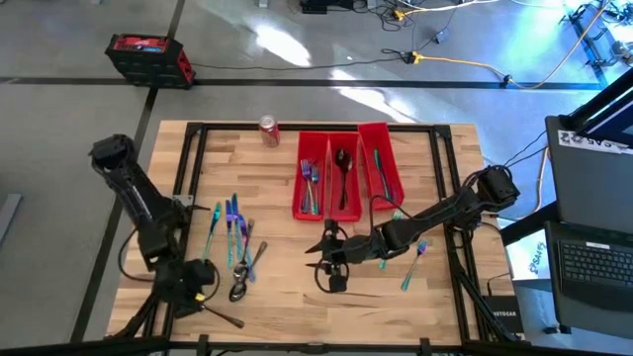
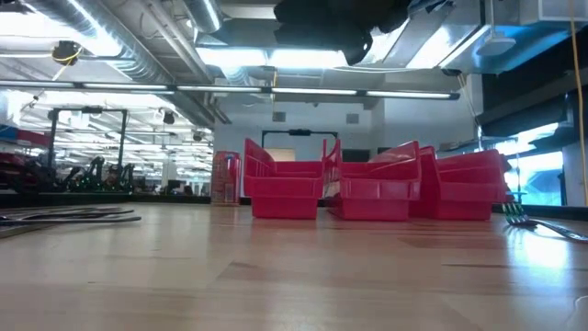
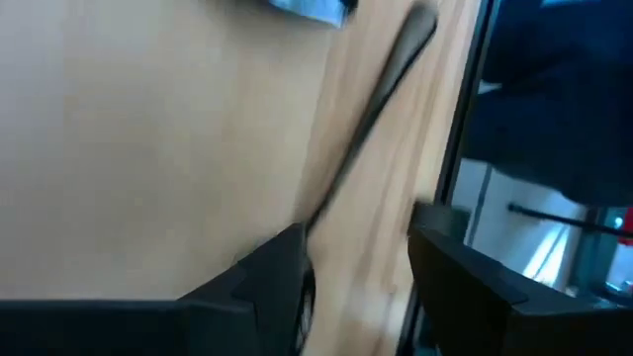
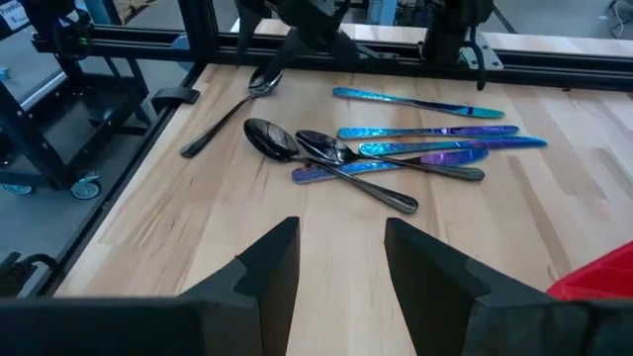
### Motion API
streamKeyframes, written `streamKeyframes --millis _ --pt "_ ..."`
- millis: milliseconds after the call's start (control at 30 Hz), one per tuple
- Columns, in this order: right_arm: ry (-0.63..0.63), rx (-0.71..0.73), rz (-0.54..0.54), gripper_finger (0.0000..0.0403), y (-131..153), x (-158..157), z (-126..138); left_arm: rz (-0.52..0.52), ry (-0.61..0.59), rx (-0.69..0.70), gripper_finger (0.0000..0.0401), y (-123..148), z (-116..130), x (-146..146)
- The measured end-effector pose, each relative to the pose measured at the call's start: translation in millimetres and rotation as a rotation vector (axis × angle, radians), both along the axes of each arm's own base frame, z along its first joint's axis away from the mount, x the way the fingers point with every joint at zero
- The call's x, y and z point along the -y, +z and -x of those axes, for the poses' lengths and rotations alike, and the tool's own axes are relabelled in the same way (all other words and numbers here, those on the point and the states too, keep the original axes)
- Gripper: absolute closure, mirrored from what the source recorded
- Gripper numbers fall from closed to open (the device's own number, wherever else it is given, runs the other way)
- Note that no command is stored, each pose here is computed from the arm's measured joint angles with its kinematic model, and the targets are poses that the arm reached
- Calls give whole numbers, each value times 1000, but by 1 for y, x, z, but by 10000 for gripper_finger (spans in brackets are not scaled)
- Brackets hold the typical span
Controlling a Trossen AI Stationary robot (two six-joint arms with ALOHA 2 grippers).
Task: Sort silverware
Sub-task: Put the black spoon into the center red bin
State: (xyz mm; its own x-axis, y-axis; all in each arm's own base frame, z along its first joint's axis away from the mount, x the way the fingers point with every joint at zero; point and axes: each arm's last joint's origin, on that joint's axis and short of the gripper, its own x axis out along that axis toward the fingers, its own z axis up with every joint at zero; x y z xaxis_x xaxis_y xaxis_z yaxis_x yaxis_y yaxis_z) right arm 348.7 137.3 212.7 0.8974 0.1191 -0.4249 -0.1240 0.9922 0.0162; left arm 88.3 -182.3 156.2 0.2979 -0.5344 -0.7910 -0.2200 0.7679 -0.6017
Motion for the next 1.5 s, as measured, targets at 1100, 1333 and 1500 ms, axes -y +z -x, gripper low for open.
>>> streamKeyframes --millis 1100,1333,1500 --pt "8 -37 56 267 -3 2 1 -75 -127 -186 231 -7 15 -6" --pt "73 -45 102 281 -6 0 2 -62 -136 -188 262 -7 15 -5" --pt "73 -41 101 290 -7 -1 1 -46 -154 -172 293 -6 14 -4"
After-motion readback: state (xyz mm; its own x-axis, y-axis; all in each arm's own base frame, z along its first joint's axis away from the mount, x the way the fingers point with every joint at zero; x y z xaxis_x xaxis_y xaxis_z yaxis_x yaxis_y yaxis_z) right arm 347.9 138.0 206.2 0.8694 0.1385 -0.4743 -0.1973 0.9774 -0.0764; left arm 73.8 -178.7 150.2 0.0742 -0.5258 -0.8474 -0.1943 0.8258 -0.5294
